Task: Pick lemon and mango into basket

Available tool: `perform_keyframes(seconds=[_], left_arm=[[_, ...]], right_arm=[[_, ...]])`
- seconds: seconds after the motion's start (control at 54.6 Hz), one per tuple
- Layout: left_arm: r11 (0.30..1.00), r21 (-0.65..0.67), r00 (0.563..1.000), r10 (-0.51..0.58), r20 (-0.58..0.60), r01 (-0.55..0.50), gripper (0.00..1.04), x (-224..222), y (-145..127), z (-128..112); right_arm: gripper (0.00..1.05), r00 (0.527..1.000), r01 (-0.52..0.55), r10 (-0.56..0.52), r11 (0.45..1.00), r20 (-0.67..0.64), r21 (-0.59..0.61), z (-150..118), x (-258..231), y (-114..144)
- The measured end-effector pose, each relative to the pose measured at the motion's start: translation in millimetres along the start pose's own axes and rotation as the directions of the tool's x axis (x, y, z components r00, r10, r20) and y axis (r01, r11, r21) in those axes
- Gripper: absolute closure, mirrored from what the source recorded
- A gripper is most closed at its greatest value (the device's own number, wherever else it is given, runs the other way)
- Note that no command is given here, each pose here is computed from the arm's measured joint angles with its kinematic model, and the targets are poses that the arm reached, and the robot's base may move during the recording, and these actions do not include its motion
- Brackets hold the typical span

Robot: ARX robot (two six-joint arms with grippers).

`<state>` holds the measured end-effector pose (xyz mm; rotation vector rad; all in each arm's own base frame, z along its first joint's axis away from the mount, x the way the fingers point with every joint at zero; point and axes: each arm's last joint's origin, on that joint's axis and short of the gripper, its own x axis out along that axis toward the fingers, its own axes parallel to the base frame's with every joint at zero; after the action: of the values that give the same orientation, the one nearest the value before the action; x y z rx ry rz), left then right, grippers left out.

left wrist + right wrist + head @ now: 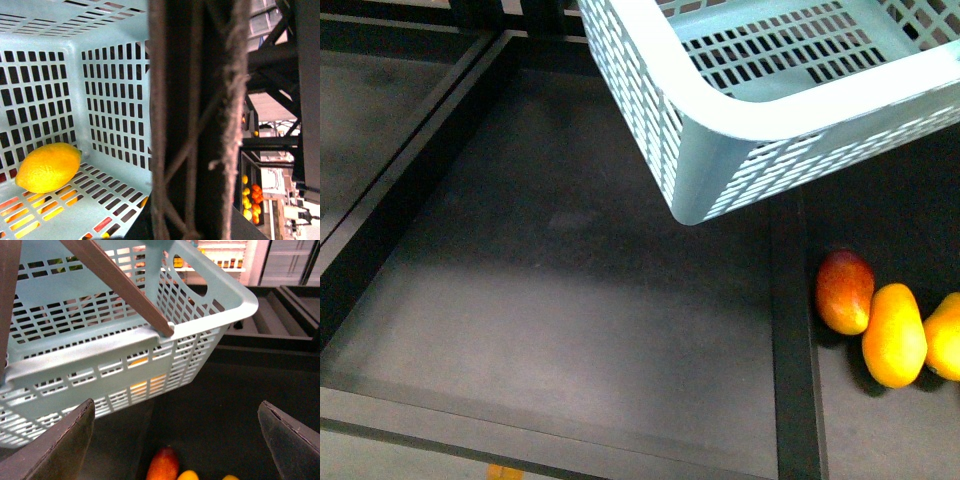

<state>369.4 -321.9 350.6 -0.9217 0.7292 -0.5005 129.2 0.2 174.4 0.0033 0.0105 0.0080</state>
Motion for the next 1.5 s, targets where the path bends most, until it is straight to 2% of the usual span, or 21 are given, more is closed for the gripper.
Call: perform_keyframes(seconds=[0.091, 0.128, 0.146, 0.165, 0.183, 0.238, 0.311, 0.366, 0.494, 0.622, 0.75, 0.842, 0.97, 1.171, 1.354, 1.501], left_arm=[[1.000, -0.005, 1.000, 0.015, 0.023, -0.015, 1.00, -0.1, 2.2, 3.4], [1.000, -0.005, 0.999, 0.020, 0.026, -0.019, 1.00, 0.6, 2.9, 3.2], [1.000, -0.005, 0.999, 0.020, 0.025, -0.020, 1.00, 0.9, 3.1, 3.1], [1.000, -0.005, 0.999, 0.020, 0.025, -0.020, 1.00, 0.9, 3.2, 3.1], [1.000, -0.008, 1.000, 0.019, 0.024, -0.019, 1.00, 1.0, 3.0, 2.7], [1.000, -0.007, 1.000, 0.012, 0.009, -0.012, 1.00, 1.2, 1.4, -0.4], [1.000, 0.000, 1.000, 0.009, 0.003, -0.009, 1.00, 1.4, 0.5, -2.3], [1.000, -0.001, 1.000, 0.005, -0.005, -0.005, 1.00, 1.4, -0.3, -3.8], [1.000, 0.003, 1.000, 0.002, -0.012, -0.002, 1.00, 1.5, -0.9, -5.1], [1.000, 0.004, 1.000, 0.005, -0.006, -0.005, 1.00, 1.5, -0.8, -4.9], [1.000, 0.004, 1.000, 0.005, -0.006, -0.005, 1.00, 1.5, -0.8, -4.9], [1.000, 0.004, 1.000, 0.005, -0.006, -0.005, 1.00, 1.5, -0.8, -4.9], [1.000, 0.003, 1.000, 0.005, -0.006, -0.005, 1.00, 1.5, -0.8, -4.9], [1.000, 0.005, 1.000, 0.004, -0.009, -0.004, 1.00, 1.5, -0.9, -5.0], [1.000, 0.005, 1.000, 0.005, -0.006, -0.005, 1.00, 1.5, -0.8, -4.9], [1.000, 0.003, 1.000, 0.004, -0.008, -0.004, 1.00, 1.5, -0.9, -5.0]], right_arm=[[0.09, 1.000, 0.005, -0.005, 1.000, 0.000, 0.000, 0.1, 0.0, -0.1], [0.09, 0.986, 0.121, -0.113, 0.991, -0.121, 0.062, 0.4, 3.7, -0.1], [0.09, 0.967, 0.177, -0.160, 0.981, -0.198, 0.074, 2.1, 6.0, -0.4], [0.09, 0.913, 0.323, -0.283, 0.941, -0.293, 0.100, 5.2, 8.1, -5.0], [0.09, 0.874, 0.394, -0.342, 0.914, -0.345, 0.092, 6.6, 9.0, -8.4], [0.09, 0.772, 0.539, -0.437, 0.835, -0.461, 0.110, 2.5, 8.1, -21.9], [0.09, 0.753, 0.582, -0.444, 0.794, -0.485, 0.178, -2.3, 15.0, -46.8], [0.09, 0.744, 0.602, -0.457, 0.775, -0.488, 0.193, -8.0, 23.3, -76.0], [0.09, 0.724, 0.606, -0.450, 0.777, -0.522, 0.170, -30.8, 44.2, -136.2], [0.09, 0.685, 0.590, -0.417, 0.799, -0.597, 0.119, -61.3, 65.8, -171.2], [0.09, 0.570, 0.596, -0.374, 0.802, -0.732, 0.054, -118.8, 90.5, -201.2], [0.09, 0.536, 0.592, -0.351, 0.805, -0.768, 0.046, -142.5, 102.1, -206.7], [0.09, 0.530, 0.582, -0.331, 0.812, -0.781, 0.050, -158.0, 118.2, -207.3], [0.09, 0.537, 0.565, -0.312, 0.823, -0.784, 0.059, -173.6, 147.3, -203.3], [0.09, 0.519, 0.562, -0.307, 0.826, -0.798, 0.048, -185.7, 157.3, -201.6], [0.09, 0.496, 0.596, -0.343, 0.803, -0.798, 0.025, -190.0, 156.5, -208.6]])
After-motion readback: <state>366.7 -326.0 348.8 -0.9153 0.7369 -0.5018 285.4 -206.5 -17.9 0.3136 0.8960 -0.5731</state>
